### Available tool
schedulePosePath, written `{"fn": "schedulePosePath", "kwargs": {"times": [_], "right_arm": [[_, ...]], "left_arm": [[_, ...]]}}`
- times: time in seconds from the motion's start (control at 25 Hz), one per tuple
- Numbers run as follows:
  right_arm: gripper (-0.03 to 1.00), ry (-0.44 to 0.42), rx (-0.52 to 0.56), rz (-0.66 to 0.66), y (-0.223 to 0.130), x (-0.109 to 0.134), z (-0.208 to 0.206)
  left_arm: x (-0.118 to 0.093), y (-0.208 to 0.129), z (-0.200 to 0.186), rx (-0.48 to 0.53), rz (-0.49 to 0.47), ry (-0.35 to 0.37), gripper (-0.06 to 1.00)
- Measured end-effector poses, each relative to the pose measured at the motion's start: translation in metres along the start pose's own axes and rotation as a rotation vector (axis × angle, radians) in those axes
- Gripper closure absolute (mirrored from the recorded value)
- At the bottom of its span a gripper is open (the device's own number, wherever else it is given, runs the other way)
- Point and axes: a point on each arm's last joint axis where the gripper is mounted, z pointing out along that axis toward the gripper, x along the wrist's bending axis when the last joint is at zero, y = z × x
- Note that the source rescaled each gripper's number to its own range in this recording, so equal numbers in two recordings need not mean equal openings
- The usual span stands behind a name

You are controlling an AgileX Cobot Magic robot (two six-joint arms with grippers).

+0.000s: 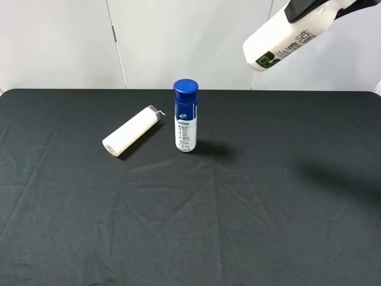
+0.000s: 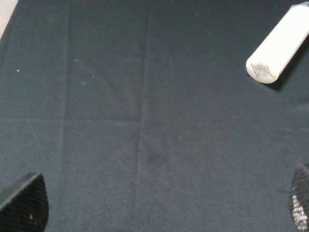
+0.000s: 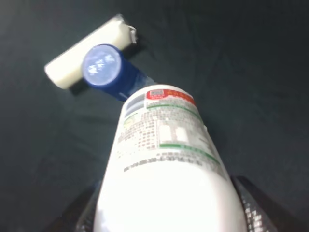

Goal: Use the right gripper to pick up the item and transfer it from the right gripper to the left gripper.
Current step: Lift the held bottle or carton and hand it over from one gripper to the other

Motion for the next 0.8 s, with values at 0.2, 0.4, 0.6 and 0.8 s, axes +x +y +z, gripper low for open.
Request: {"fn": "schedulePosePath", "kwargs": {"times": [0.2,0.4,0.6,0.8], "right_arm": [[0.96,0.03,0.045,0.034,-0.023,0.002,0.004],[0.96,0.031,0.056,0.021,-0.043,0.006,-0.001],[0.96,0.053,0.049,0.023,-0.057,0.012,-0.008],[0.96,0.096,0.063,0.041,-0.065,0.014,-0.003]], "left_arm": [[0.0,0.0,0.0,0.0,0.0,0.0,-0.05],[0.0,0.0,0.0,0.0,0.0,0.0,-0.05],[0.0,0.0,0.0,0.0,0.0,0.0,-0.05],[0.0,0.0,0.0,0.0,0.0,0.0,-0.05]]}}
